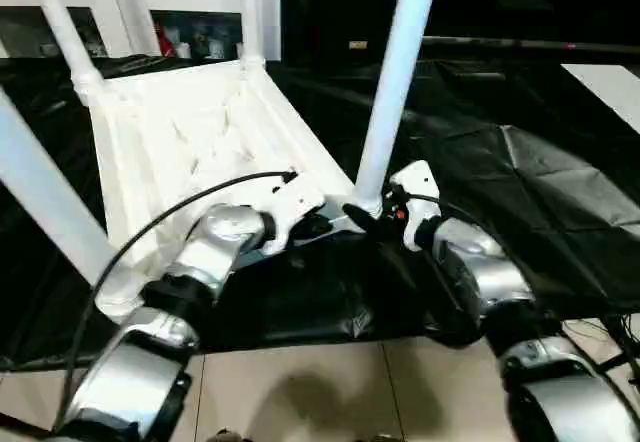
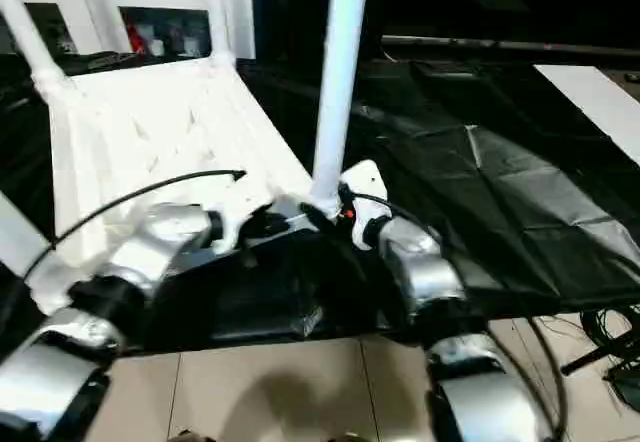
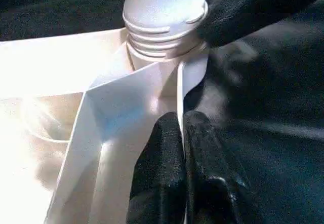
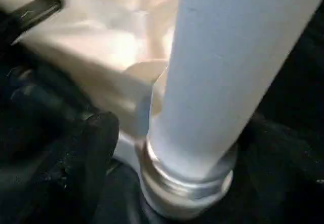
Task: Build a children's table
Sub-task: Rotate leg to tighten
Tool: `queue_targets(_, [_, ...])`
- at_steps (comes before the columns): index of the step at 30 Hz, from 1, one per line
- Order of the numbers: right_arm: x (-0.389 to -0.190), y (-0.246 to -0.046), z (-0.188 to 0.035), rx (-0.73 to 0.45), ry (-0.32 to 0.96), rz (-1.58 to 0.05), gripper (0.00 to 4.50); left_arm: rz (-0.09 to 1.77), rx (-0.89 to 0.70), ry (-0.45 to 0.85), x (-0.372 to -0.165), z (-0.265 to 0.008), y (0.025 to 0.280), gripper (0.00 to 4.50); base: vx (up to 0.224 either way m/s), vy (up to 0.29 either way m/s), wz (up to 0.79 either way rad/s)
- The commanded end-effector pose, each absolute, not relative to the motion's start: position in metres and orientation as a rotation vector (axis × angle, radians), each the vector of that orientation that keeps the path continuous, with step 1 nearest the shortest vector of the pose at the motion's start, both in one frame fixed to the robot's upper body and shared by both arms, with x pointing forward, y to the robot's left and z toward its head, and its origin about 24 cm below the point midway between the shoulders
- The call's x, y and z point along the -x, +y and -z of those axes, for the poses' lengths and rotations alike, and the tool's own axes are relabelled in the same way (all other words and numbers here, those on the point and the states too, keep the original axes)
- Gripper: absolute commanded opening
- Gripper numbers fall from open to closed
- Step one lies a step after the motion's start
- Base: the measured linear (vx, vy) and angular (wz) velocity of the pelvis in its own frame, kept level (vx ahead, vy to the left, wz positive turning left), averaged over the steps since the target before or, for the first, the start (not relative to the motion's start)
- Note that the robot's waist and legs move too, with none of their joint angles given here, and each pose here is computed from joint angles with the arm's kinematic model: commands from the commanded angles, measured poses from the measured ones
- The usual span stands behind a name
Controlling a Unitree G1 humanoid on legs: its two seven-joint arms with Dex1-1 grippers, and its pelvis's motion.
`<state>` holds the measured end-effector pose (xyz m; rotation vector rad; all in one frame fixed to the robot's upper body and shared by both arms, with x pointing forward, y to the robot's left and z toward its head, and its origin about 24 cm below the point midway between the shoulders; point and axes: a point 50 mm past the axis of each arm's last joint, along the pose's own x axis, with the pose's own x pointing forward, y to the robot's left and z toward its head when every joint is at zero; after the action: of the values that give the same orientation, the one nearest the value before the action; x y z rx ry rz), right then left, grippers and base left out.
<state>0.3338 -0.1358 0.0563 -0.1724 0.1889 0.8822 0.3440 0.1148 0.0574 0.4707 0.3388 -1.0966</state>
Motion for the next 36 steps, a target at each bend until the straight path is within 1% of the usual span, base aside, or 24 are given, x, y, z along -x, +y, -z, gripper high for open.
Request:
queue_targets(1, [-0.325,-0.138,-0.065,0.160,0.170,-0.960,3.96,1.141,-0.473,0.344,-0.339,-0.056,0.118,0.00,0.000,0.000,0.00])
queue_targets(2, [-0.324,-0.139,-0.065,0.158,0.168,-0.961,3.96,1.142,-0.475,0.346,-0.339,-0.056,0.119,0.00,0.000,0.000,0.00])
queue_targets(4, [-0.314,-0.146,-0.070,0.130,0.148,-0.976,3.96,1.146,-0.493,0.351,-0.338,-0.056,0.127,0.00,0.000,0.000,0.00])
queue_targets(5, [-0.314,-0.146,-0.070,0.130,0.148,-0.976,3.96,1.146,-0.493,0.351,-0.338,-0.056,0.127,0.00,0.000,0.000,0.00])
queue_targets(6, [-0.303,-0.151,-0.074,0.105,0.125,-0.971,3.96,1.123,-0.504,0.349,-0.338,-0.058,0.137,0.00,0.000,0.000,0.00])
queue_targets(8, [-0.296,-0.156,-0.076,0.071,0.119,-0.943,3.96,1.088,-0.508,0.341,-0.339,-0.061,0.143,0.00,0.000,0.000,0.00])
queue_targets(10, [-0.293,-0.161,-0.076,0.060,0.099,-0.873,3.96,1.061,-0.503,0.335,-0.339,-0.062,0.147,0.00,0.000,0.000,0.00])
queue_targets(13, [-0.292,-0.165,-0.073,0.023,0.114,-0.796,3.96,1.062,-0.479,0.349,-0.336,-0.060,0.151,0.00,0.000,0.000,0.00])
queue_targets(17, [-0.288,-0.167,-0.064,0.069,0.145,-0.736,3.96,1.058,-0.494,0.338,-0.334,-0.058,0.154,0.00,0.000,0.000,0.00])
queue_targets(18, [-0.287,-0.168,-0.064,0.057,0.150,-0.720,3.96,1.066,-0.497,0.325,-0.333,-0.059,0.153,0.00,0.000,0.000,0.00])
queue_targets(21, [-0.292,-0.168,-0.062,0.082,0.151,-0.641,3.96,1.089,-0.550,0.225,-0.330,-0.065,0.148,0.00,0.000,0.000,0.00])
queue_targets(23, [-0.297,-0.170,-0.061,0.073,0.153,-0.568,3.96,1.032,-0.518,0.241,-0.333,-0.065,0.148,0.00,0.000,0.000,0.00])
queue_targets(24, [-0.301,-0.171,-0.061,0.041,0.149,-0.505,3.96,0.998,-0.496,0.240,-0.334,-0.065,0.146,0.00,0.000,0.000,0.00])
queue_targets(26, [-0.305,-0.170,-0.061,0.028,0.141,-0.447,3.96,0.961,-0.483,0.227,-0.335,-0.064,0.144,0.00,0.000,0.000,0.00])
queue_targets(29, [-0.306,-0.167,-0.060,0.057,0.133,-0.429,3.96,0.940,-0.490,0.232,-0.335,-0.063,0.140,0.00,0.000,0.000,0.00])
queue_targets(36, [-0.307,-0.163,-0.058,0.082,0.135,-0.423,3.96,0.940,-0.486,0.225,-0.337,-0.063,0.132,0.00,0.000,0.000,0.00])
